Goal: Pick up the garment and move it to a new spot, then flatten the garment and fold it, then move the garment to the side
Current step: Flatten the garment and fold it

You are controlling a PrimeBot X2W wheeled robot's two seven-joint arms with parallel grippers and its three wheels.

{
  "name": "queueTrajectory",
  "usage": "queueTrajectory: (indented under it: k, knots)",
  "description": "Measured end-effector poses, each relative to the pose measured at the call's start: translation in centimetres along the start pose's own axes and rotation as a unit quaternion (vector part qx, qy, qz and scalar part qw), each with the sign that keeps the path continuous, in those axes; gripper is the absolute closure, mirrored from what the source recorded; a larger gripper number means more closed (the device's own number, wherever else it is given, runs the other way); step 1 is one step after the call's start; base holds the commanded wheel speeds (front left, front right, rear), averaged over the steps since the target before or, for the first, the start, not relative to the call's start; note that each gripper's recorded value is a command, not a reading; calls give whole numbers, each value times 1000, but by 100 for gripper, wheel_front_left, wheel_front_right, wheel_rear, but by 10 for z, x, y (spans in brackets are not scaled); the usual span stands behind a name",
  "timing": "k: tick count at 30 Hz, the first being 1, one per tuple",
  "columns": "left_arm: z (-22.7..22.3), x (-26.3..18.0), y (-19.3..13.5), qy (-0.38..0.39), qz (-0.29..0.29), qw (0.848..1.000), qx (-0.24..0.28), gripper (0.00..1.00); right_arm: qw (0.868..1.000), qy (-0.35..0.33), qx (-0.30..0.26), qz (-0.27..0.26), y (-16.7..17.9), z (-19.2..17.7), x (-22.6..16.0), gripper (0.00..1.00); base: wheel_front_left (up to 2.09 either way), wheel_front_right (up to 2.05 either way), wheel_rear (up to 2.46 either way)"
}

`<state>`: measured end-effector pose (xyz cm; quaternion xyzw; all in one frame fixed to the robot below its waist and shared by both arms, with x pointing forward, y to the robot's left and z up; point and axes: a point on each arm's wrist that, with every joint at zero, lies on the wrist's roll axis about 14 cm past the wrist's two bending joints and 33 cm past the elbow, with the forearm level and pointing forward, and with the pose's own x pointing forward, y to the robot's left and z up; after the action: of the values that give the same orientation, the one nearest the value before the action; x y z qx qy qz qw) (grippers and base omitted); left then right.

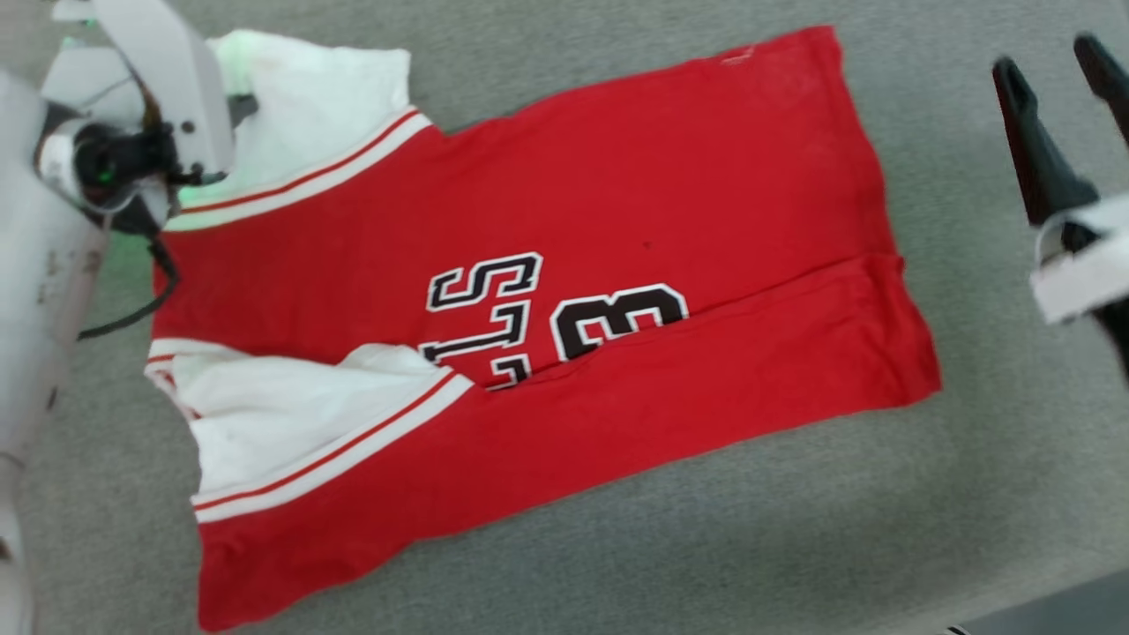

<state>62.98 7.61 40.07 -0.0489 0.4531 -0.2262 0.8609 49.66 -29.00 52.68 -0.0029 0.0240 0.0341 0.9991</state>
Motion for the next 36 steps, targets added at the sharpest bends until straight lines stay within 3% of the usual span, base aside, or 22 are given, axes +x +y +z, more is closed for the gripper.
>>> queueTrajectory:
  k: [4, 8, 11, 21, 22, 23, 25, 28, 36]
  knots:
    - [5, 0, -5, -17, -10, 1000, 9, 100, 990, 136, -14, 25, 4, -33, 26, 0, 0, 0, 0]
    - [7, -2, -8, -33, -16, 999, 16, 100, 956, 287, -27, 51, 12, -74, 38, 0, 0, 0, 0]
    - [5, -3, -5, -36, -18, 999, 19, 100, 936, 346, -32, 53, 11, -83, 52, 0, 0, 0, 0]
    - [1, -3, 10, -48, -13, 998, 26, 100, 896, 437, -27, 70, 32, -124, 87, 0, 0, 0, 0]
    - [0, -2, 10, -50, -15, 998, 25, 100, 898, 432, -28, 71, 33, -123, 92, 24, 0, 0, 0]
    - [0, -2, 11, -51, -15, 998, 24, 100, 899, 431, -31, 73, 34, -124, 96, 63, 0, 0, 0]
    - [0, -3, 10, -53, -18, 998, 26, 100, 896, 434, -40, 77, 36, -130, 97, 100, 0, 0, 0]
    - [0, -4, 9, -60, -22, 998, 26, 100, 898, 430, -46, 82, 39, -131, 101, 100, 0, 0, 0]
    - [12, -34, -17, -119, -64, 991, 11, 100, 924, 365, -52, 103, 44, -103, 96, 100, 0, 0, 0]
